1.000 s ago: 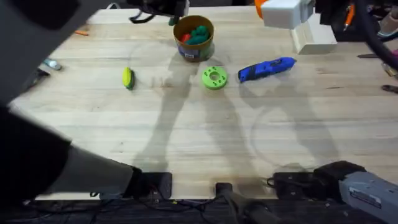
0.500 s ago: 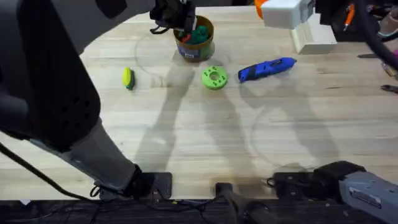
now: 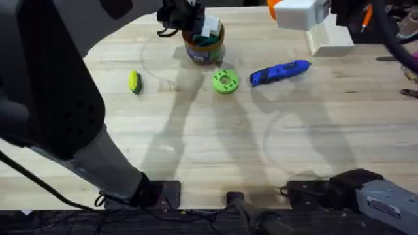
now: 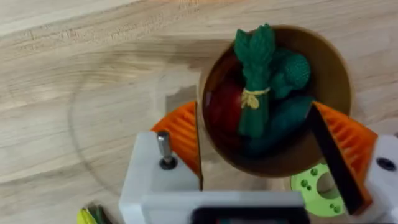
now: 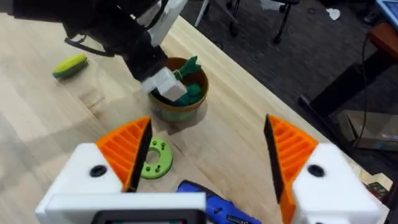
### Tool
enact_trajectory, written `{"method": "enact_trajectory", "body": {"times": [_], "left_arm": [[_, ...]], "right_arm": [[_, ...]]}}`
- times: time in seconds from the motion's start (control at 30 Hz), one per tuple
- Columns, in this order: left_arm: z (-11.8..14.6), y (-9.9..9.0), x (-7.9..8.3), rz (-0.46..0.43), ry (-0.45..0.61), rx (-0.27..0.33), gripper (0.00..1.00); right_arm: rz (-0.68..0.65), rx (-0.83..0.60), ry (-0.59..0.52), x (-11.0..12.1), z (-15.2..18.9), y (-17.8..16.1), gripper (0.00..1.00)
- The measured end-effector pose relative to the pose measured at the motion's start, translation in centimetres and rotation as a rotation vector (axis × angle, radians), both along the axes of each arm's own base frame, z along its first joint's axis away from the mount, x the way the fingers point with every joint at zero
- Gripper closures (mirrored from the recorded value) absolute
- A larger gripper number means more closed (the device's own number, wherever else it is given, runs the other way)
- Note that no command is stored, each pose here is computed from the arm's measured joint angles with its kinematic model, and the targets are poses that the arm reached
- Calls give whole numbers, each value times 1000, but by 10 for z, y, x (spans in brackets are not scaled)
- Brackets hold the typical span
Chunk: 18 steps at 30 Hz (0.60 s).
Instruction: Pick up the gripper from the table and insert it into the empty holder that is missing its gripper. Then pick up a screw, insert it into the mounting hole, and use the screwdriver to tighten it. Finally, clean up the table by picking up the vegetable and placing it into the bucket.
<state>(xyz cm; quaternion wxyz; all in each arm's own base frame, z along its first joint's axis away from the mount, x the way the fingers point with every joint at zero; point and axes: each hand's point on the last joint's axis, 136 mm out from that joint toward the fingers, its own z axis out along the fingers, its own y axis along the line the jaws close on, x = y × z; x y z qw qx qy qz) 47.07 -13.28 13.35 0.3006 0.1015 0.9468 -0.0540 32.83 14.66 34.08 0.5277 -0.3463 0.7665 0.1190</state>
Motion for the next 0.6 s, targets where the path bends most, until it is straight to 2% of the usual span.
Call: {"method": "enact_trajectory", "body": {"times": [0.13,0.3,0.47,0.6], "left_arm": [[9,1,-4,0,-7,-2,13],[55,7,-17,9,-80,-11,13],[99,26,-51,41,-111,22,13],[114,44,-85,68,-76,72,14]], "right_arm": [[0,0,0,0,0,0,10],[0,0,0,0,0,0,10],[0,0,0,0,0,0,10],[0,0,0,0,0,0,10]]}}
